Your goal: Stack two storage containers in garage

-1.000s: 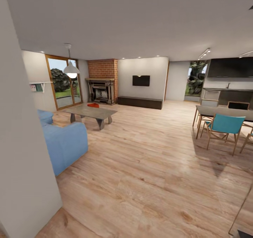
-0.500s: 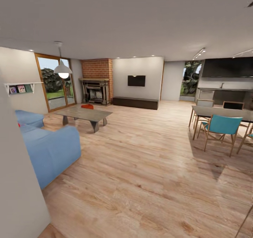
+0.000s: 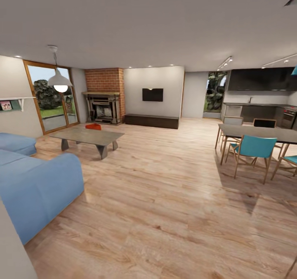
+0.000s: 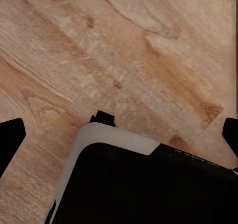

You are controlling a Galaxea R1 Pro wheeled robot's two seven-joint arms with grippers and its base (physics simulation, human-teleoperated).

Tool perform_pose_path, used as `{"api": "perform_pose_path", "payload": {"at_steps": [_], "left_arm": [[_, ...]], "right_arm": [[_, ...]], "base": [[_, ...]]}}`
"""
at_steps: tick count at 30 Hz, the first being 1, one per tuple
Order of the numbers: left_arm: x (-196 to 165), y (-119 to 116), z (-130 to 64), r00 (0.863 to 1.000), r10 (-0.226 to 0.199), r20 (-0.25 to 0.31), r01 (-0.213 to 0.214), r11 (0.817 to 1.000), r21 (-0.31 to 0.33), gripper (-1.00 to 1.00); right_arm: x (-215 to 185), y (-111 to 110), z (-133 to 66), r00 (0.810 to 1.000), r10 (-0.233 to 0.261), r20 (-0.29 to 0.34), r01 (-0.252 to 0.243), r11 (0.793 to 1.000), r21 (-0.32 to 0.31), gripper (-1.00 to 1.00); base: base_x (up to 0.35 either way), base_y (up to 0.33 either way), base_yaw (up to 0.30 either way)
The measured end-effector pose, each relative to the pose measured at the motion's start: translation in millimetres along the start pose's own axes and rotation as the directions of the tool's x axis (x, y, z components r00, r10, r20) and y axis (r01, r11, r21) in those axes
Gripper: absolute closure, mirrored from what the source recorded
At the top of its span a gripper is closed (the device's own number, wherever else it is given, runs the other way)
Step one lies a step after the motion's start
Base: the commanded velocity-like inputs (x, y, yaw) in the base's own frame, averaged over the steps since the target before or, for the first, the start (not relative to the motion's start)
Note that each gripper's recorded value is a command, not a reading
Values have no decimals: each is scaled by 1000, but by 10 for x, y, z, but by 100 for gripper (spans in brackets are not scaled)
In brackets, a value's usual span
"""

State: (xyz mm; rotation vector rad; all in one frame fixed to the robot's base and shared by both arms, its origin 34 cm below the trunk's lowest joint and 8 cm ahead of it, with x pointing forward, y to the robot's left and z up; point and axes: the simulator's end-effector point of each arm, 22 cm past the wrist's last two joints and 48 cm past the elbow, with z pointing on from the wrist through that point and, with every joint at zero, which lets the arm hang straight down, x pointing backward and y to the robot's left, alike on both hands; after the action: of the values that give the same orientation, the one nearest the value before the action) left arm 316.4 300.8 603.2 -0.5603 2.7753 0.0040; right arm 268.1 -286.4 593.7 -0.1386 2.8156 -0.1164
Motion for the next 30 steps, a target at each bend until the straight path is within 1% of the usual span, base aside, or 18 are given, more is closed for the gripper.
{"api": "perform_pose_path", "payload": {"at_steps": [8,21,30], "left_arm": [[0,0,0,1000,0,0,0,1000,0,-100],[2,0,0,1000,0,0,0,1000,0,-100],[-5,-1,0,1000,0,2,0,1000,0,-100]], "right_arm": [[1,-1,0,1000,2,0,-2,1000,1,-100],[-3,-1,0,1000,2,1,-2,1000,0,-100],[-3,-1,0,1000,1,1,-1,1000,0,-100]], "base": [[324,0,-17],[324,0,-224],[324,0,-35]]}}
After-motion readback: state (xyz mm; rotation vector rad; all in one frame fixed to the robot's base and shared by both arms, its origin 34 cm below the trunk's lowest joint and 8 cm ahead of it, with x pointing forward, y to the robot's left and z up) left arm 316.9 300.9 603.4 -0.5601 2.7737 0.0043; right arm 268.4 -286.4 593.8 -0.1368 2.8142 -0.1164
